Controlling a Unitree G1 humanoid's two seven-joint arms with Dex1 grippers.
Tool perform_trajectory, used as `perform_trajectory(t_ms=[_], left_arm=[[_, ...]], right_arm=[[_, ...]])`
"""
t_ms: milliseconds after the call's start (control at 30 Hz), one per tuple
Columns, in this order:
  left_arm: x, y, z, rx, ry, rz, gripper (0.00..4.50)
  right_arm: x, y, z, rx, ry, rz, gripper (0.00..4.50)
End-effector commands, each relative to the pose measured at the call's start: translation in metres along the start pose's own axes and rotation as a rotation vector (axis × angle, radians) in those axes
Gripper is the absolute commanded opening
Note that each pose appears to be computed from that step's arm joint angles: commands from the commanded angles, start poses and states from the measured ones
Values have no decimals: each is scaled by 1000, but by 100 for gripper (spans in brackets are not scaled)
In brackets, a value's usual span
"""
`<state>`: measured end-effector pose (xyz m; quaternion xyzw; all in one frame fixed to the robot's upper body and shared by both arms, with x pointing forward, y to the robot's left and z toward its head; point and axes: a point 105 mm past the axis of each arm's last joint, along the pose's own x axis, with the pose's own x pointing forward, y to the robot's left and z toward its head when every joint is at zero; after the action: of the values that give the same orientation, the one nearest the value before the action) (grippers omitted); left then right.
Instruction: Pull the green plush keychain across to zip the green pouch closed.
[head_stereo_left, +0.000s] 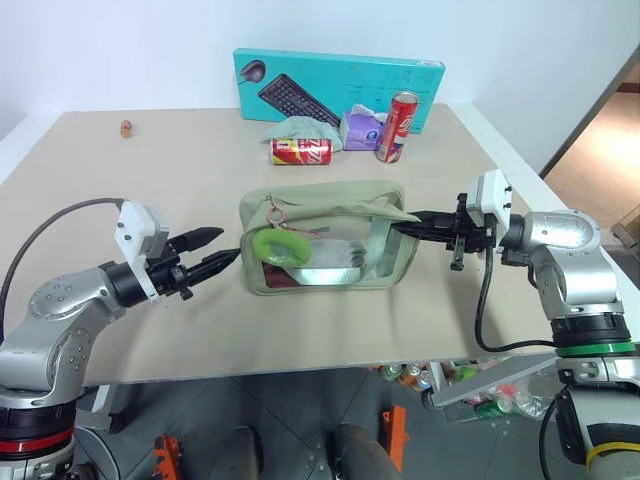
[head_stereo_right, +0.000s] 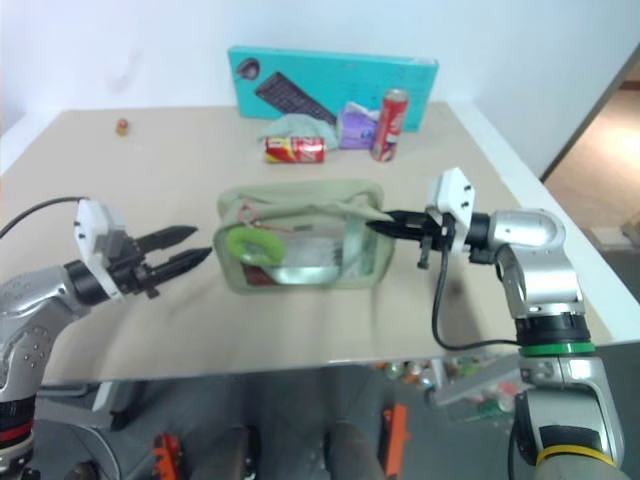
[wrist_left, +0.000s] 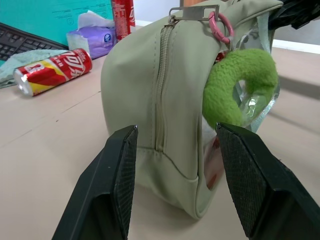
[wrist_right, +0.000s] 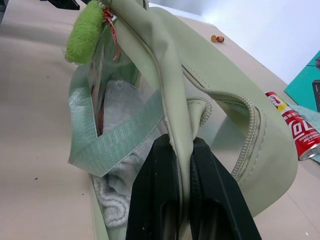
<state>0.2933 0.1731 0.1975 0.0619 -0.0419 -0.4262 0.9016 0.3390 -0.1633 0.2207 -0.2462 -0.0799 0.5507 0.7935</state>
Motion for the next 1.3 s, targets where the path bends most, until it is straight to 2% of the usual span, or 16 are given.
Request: perform_trajectory(t_ms=[33, 567, 667, 833, 967, 1033, 1100, 1133, 1300], left_arm=[[3, 2, 5, 23, -24, -16, 256], [26, -4, -2, -28, -38, -112, 256], [27, -1, -2, -20, -38, -106, 173], [26, -2, -3, -10, -27, -118, 5], [27, -2, -1, 3, -31, -129, 5], [28, -3, 0, 6, -35, -134, 5], [30, -5, 2, 8, -40, -137, 0], [31, -6, 3, 9, -41, -139, 0], [32, -7, 5, 13, -37, -150, 0]], right_arm=[[-2, -4, 11, -47, -6, -2, 0], [-10, -2, 9, -47, 18, -27, 0], [-10, -1, 10, -46, 19, -29, 0], [-11, -2, 10, -47, 21, -33, 0], [-11, -3, 8, -35, 29, -36, 0], [-12, -5, 8, 59, 15, -33, 0], [-12, -8, 9, 79, 20, -43, 73], [-12, -8, 10, 67, 25, -48, 92], [-13, -13, 14, 56, 3, -84, 271]])
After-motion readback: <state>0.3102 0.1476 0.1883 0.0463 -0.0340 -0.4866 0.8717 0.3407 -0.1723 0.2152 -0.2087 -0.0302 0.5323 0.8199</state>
